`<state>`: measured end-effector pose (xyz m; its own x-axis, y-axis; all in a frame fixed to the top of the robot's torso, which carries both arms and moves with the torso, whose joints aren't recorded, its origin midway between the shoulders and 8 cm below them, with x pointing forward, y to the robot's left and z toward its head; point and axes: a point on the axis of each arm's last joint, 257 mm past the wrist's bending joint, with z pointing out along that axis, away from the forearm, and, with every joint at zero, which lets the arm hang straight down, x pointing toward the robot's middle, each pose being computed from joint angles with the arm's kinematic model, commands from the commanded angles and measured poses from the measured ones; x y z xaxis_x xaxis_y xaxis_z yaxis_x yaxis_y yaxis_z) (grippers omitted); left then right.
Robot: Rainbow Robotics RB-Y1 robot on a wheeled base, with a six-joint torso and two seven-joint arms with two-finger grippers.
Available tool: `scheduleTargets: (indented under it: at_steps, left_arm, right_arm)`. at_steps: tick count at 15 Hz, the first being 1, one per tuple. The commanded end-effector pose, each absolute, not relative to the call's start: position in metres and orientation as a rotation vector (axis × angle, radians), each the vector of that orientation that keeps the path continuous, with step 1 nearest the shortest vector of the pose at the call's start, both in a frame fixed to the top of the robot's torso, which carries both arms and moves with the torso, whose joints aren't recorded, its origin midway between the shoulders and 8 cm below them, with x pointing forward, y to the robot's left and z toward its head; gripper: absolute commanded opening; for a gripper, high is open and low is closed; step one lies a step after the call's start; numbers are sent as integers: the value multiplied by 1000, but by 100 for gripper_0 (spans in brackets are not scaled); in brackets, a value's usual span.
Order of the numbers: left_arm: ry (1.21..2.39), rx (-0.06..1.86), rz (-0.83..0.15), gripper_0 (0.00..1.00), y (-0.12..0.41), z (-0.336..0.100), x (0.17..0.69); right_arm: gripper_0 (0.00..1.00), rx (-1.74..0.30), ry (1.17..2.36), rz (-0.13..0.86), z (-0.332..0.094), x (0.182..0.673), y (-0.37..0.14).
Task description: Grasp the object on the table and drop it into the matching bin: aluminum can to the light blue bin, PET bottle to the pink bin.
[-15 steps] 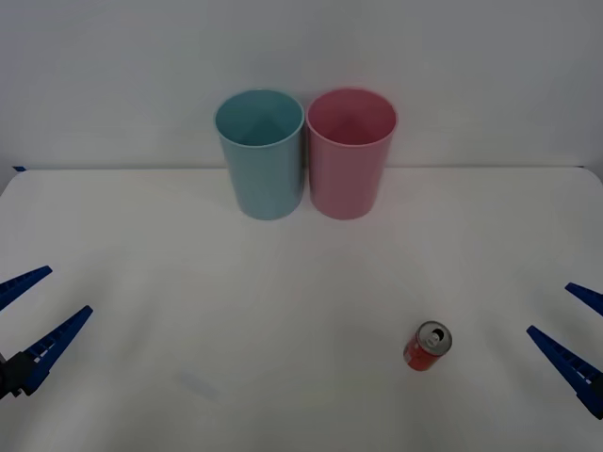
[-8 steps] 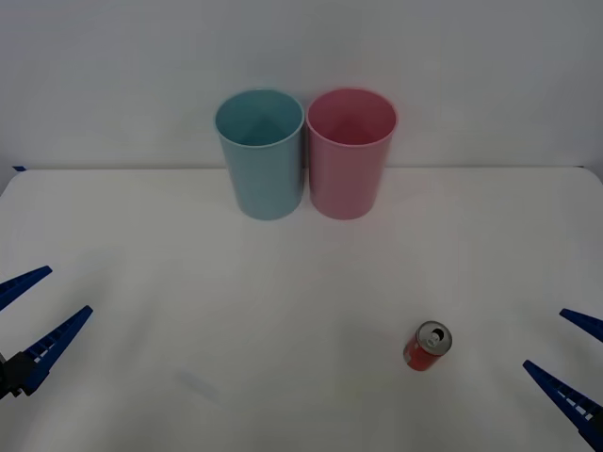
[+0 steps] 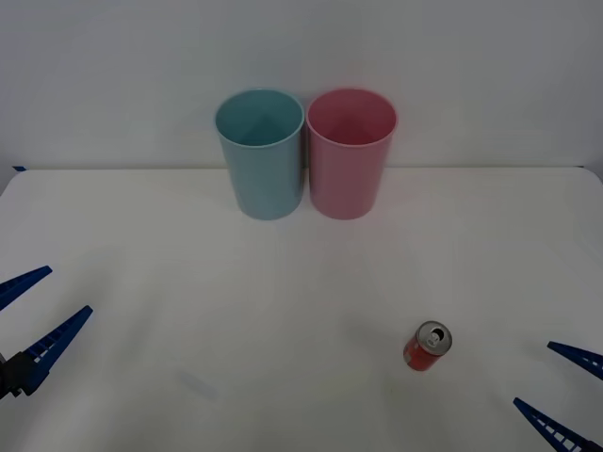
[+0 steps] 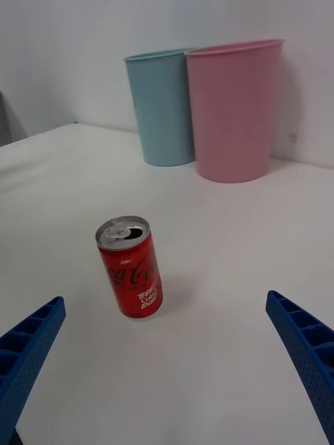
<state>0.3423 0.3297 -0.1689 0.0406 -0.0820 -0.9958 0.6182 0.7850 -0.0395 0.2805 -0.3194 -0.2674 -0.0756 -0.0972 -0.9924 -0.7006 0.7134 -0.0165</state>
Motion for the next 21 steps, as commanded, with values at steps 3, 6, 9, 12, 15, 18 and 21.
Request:
scheduleTargets:
  at_steps: [3,6,9,12,15,18,21]
  left_arm:
    - [1441,465,-567,100,330,-169,342]
    - [1441,465,-567,100,330,-169,342]
    - [1441,465,-567,100,330,-169,342]
    - [1441,465,-567,100,330,-169,342]
    - [1441,465,-567,100,330,-169,342]
    - [1441,465,-567,100,330,-169,342]
    - [1441,465,-567,100,330,-169,342]
  right_arm:
    - [100,-665,1621,597,-294,284,-314]
    - [100,-661,1630,621,-307,286,-307]
    - [100,-661,1625,644,-315,294,-298]
    - [100,-656,1610,654,-317,300,-288]
    - [100,-641,1600,650,-320,309,-277]
    - [100,-628,1597,641,-323,321,-267]
    - [100,-621,1602,642,-326,330,-258]
